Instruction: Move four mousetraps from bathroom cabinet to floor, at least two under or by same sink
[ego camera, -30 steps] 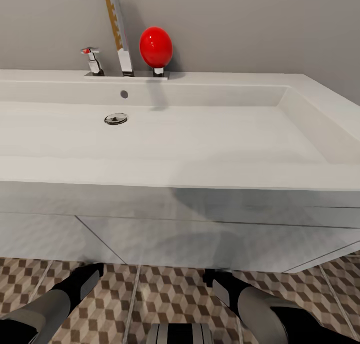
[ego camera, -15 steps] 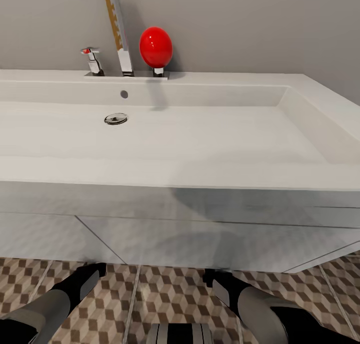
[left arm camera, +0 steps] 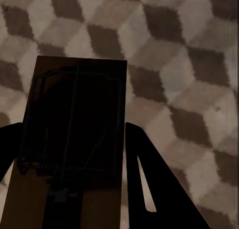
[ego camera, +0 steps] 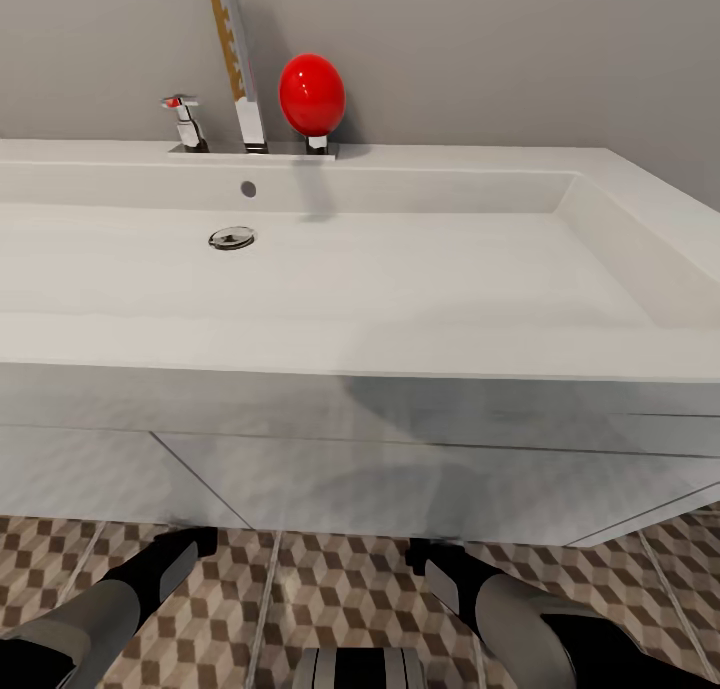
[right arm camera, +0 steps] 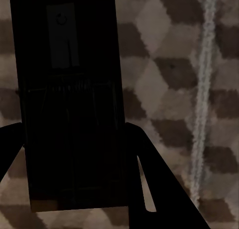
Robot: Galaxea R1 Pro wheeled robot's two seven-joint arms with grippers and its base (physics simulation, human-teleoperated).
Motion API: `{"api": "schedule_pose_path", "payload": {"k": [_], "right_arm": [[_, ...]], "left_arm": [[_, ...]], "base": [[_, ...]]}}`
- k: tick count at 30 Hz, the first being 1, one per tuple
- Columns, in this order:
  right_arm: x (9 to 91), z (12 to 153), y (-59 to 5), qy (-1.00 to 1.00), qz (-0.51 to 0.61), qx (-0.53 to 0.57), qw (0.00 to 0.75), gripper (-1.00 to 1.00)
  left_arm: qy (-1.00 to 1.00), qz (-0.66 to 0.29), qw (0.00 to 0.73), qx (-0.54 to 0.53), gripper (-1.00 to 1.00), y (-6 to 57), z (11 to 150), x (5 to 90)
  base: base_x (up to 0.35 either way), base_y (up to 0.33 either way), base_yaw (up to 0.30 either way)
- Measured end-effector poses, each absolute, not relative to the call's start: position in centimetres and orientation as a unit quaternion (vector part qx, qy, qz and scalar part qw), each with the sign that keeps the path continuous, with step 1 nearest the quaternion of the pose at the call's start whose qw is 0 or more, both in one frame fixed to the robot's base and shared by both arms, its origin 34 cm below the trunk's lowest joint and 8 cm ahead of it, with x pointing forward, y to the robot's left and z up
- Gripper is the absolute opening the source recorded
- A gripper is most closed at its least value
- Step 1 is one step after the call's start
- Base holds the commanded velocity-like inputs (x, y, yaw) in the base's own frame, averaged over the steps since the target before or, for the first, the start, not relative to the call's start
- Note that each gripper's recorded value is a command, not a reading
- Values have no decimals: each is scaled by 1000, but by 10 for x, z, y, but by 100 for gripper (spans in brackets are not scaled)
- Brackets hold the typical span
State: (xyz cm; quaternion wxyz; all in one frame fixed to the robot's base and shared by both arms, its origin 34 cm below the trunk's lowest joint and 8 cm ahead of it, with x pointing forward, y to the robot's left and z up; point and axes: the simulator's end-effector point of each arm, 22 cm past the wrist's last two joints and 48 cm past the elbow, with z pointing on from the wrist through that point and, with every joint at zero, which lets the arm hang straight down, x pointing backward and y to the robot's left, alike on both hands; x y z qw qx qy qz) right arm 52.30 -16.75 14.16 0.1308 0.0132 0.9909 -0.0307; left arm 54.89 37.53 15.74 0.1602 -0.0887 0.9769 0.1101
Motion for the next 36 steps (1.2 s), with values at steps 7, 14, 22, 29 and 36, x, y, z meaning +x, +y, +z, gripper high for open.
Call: {"api": "schedule_pose_path", "payload": {"k": [7,14,22,29,36], "right_arm": [[523,142,-167,991,-31,13,131,-100],[523,142,-168,991,-31,13,131,-100],[523,142,-168,991,-31,12,131,-100],[524,142,-168,991,-31,12,132,-100],[526,142,-167,990,-30,15,138,-100]], "left_arm": [[977,109,160,-88,-100,375,157,549],[977,110,161,-88,-100,376,158,549],[976,108,167,-88,-100,374,158,552],[976,107,169,-90,-100,373,159,553],[976,102,168,-91,-100,365,157,553]], "base": [[0,0,0],[0,0,0],[0,0,0],[0,0,0],[0,0,0]]}}
